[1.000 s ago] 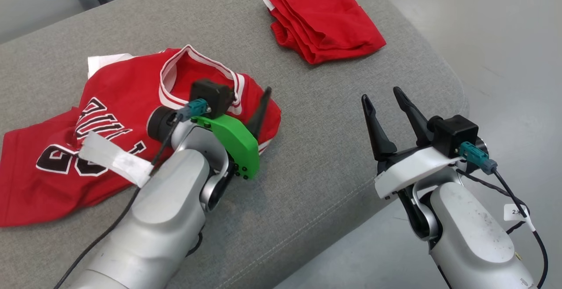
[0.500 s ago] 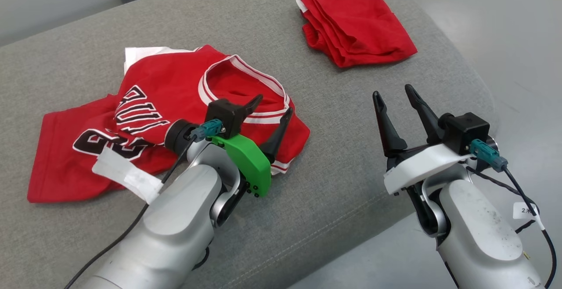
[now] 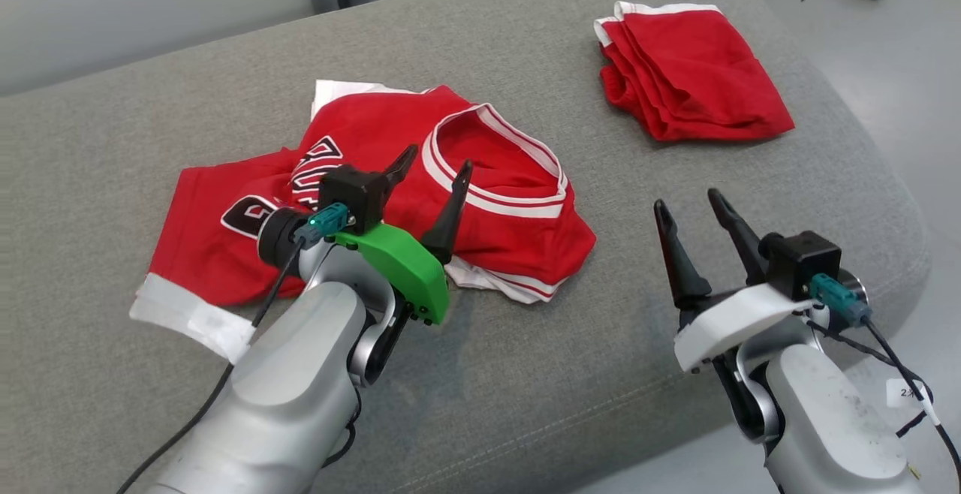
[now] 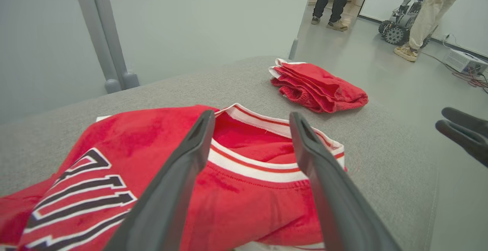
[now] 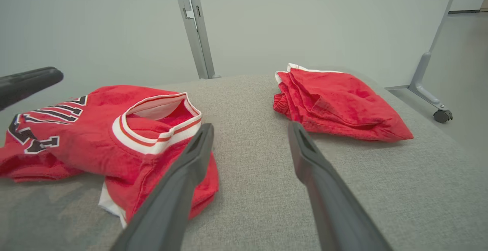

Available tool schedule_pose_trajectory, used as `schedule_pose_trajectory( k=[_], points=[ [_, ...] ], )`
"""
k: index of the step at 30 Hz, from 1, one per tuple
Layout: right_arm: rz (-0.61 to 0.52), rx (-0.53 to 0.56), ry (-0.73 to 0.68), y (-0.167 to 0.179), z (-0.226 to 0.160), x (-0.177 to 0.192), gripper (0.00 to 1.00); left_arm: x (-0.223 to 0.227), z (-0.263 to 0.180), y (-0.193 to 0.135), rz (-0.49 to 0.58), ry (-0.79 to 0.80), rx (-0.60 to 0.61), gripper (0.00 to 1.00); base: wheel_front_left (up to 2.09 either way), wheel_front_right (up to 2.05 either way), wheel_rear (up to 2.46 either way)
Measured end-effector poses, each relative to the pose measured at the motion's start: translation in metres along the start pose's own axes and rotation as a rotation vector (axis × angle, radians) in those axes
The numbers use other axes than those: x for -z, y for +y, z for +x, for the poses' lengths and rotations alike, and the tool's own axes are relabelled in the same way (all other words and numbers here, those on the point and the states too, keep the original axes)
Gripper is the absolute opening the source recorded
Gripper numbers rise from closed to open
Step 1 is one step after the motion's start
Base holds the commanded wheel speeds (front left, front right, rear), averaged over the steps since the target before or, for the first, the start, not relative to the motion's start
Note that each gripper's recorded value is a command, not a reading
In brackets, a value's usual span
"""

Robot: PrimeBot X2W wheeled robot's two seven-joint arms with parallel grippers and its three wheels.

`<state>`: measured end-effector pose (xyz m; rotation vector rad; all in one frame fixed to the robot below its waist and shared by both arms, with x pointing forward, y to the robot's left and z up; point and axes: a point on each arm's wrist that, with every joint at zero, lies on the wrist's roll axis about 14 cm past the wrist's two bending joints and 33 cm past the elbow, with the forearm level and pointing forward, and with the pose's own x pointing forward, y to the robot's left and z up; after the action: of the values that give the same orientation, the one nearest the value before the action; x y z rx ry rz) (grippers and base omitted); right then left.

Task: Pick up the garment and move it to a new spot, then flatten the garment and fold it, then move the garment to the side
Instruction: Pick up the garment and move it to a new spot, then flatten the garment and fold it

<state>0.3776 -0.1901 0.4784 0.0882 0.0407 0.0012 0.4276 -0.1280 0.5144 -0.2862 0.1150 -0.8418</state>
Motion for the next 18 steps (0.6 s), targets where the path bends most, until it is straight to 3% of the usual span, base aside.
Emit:
schedule_pose_trajectory(
  k=[9,18],
  points=[
    [0.037,-0.177,0.124,0.054,-0.019,0.043,1.0,0.007,-0.036,0.038,-0.071,-0.01,-0.188,1.0,0.0,0.0,0.0],
    [0.034,-0.313,0.257,0.095,-0.031,0.081,1.0,-0.028,-0.068,0.074,-0.124,-0.156,-0.336,1.0,0.0,0.0,0.0]
  ],
)
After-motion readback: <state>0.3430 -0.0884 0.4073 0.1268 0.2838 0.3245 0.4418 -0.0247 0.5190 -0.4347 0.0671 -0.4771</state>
